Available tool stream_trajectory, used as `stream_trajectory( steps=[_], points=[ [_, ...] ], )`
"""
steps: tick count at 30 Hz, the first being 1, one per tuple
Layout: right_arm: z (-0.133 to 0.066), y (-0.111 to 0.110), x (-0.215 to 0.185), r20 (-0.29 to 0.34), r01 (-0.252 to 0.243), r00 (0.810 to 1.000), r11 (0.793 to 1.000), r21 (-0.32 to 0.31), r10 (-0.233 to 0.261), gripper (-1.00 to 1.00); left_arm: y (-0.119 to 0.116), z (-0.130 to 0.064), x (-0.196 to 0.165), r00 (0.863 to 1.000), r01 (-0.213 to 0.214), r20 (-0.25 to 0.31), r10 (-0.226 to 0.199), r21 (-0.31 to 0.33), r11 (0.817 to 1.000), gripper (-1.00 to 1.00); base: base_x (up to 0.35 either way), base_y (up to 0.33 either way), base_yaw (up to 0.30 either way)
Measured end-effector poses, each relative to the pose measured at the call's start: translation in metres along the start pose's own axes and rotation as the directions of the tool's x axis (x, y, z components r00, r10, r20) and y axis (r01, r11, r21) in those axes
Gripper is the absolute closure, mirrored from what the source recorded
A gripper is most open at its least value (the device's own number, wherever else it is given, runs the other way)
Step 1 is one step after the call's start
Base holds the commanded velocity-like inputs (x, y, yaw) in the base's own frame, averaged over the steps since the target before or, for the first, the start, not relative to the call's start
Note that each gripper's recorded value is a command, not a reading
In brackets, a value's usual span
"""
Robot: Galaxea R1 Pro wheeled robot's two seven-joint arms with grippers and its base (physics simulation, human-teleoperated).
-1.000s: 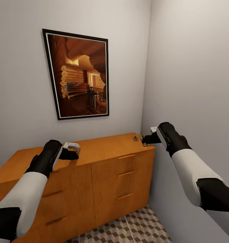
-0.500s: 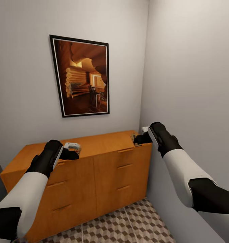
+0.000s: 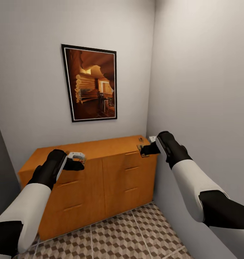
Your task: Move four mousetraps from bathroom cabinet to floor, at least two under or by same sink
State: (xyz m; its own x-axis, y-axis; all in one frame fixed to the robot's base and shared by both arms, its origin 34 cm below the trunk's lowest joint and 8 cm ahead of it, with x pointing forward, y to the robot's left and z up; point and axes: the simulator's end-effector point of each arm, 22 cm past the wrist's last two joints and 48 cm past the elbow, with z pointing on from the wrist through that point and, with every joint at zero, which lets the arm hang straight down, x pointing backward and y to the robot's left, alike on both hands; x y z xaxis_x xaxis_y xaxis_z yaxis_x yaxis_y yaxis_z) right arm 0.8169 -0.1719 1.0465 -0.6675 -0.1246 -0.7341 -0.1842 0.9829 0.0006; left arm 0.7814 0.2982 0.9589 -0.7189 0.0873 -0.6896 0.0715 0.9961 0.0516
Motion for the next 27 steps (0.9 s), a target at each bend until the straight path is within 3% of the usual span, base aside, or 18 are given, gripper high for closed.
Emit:
stream_trajectory(
  steps=[10,19,24,27],
  points=[
    [0.027,-0.002,0.028,0.033,0.004,0.999,1.0,-0.004,-0.004,1.0,-0.003,0.001,-0.001,1.0,0.003,0.004,-0.003,0.006,1.0,1.0,-0.344,0.0,0.0],
    [0.047,-0.002,0.061,0.022,0.002,1.0,1.0,-0.008,-0.002,1.0,-0.013,0.006,0.003,1.0,0.003,0.001,-0.003,0.024,1.0,1.0,-0.345,0.0,0.0],
    [0.059,-0.001,0.089,-0.002,-0.002,1.0,1.0,-0.012,0.002,1.0,-0.019,0.018,0.014,1.0,-0.009,0.009,0.009,0.028,1.0,1.0,-0.345,0.0,0.0],
    [0.068,0.0,0.111,-0.023,-0.006,1.0,1.0,-0.015,0.006,1.0,-0.023,0.038,0.041,0.999,-0.015,-0.028,0.015,0.006,1.0,1.0,-0.345,0.0,0.0]
  ],
)
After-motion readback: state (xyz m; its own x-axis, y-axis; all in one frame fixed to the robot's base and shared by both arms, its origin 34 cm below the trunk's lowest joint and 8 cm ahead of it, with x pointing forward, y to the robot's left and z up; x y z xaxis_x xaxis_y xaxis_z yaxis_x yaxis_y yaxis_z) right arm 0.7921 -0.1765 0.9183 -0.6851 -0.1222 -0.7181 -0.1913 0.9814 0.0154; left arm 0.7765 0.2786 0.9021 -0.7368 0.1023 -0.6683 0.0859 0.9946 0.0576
